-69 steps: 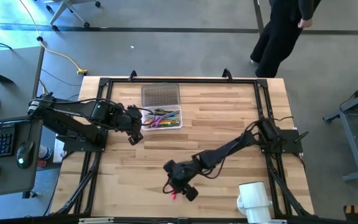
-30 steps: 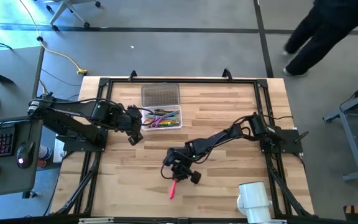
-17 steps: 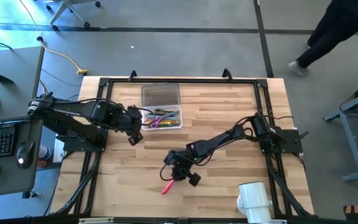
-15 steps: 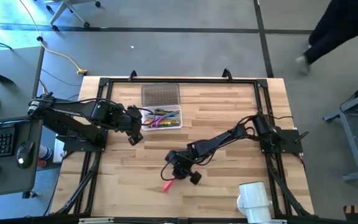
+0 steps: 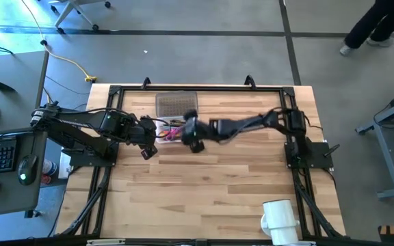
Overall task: Pick & place school supplies into a supply box
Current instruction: Put the pink pen into the transparent supply box, then return to Home Position
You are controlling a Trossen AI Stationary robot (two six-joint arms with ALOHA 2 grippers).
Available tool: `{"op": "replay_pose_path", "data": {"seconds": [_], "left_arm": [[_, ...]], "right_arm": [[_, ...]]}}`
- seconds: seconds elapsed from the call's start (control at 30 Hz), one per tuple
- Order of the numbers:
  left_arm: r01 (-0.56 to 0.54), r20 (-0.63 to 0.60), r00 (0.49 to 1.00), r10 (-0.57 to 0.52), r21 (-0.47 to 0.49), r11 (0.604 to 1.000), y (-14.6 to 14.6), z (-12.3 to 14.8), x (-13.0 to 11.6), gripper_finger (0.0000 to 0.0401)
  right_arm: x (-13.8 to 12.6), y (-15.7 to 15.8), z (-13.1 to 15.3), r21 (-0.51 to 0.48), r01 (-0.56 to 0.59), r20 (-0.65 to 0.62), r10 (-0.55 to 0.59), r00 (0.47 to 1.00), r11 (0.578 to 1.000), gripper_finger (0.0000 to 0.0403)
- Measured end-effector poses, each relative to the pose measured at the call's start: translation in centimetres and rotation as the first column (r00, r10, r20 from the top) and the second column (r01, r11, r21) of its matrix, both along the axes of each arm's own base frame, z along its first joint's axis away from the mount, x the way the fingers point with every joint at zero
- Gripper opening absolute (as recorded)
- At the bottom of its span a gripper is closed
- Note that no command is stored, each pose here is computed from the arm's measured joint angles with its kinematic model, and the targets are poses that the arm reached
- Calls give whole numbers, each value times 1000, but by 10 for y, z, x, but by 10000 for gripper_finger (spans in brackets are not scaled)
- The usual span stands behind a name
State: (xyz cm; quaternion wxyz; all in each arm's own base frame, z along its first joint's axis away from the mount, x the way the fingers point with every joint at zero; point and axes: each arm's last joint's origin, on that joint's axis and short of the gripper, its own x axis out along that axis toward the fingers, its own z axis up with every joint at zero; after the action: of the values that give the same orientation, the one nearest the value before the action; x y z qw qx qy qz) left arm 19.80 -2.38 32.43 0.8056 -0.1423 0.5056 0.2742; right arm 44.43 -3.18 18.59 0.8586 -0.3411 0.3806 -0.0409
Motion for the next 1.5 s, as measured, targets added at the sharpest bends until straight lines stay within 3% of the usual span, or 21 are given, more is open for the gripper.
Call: {"op": "replay_pose_path", "data": {"seconds": [0.17, 0.33, 0.53, 0.73, 0.97, 1.07, 1.17, 1.27, 1.33, 1.43, 1.5], "left_arm": [[0, 0, 1000, 0, 0, 1000, 0, 0, 0, 111], [-4, 2, 1000, 4, 12, 1000, 0, 0, 0, 111], [-16, 8, 1000, 15, 47, 999, 1, 1, 0, 111], [11, -6, 1000, -10, 76, 997, 2, 1, 0, 111], [69, -88, 994, -58, 124, 990, 3, -1, -6, 111], [29, -143, 990, -9, 141, 990, 6, 1, -19, 111], [-78, -173, 979, 108, 171, 982, 11, 6, -41, 111], [-114, -11, 993, 117, 157, 981, 15, 18, -68, 111], [-108, 78, 992, 97, 160, 981, 17, 27, -90, 111], [-121, 230, 969, 85, 149, 981, 25, 35, -130, 111], [-120, 368, 927, 74, 105, 987, 27, 32, -145, 111]], "right_arm": [[-4, -47, -2, 193, 48, 49, -58, 997, 980, 17], [-4, -60, -12, 314, 12, 48, -28, 998, 949, 31], [-1, -61, -32, 246, 70, -1, -72, 997, 967, 66], [1, -54, -30, 202, 65, 6, -68, 998, 977, 116], [-10, -15, 35, 12, 76, 91, -77, 993, 997, 141], [-29, 6, 74, -60, 110, 115, -102, 988, 992, 141], [-61, 23, 114, -83, 148, 112, -138, 984, 986, 139], [-100, 34, 147, -10, 185, 112, -183, 977, 983, 135], [-129, 38, 167, 117, 185, 108, -198, 974, 976, 131], [-168, 40, 185, 370, 165, 82, -210, 974, 914, 124], [-188, 44, 185, 452, 148, 104, -217, 971, 879, 118]]}}
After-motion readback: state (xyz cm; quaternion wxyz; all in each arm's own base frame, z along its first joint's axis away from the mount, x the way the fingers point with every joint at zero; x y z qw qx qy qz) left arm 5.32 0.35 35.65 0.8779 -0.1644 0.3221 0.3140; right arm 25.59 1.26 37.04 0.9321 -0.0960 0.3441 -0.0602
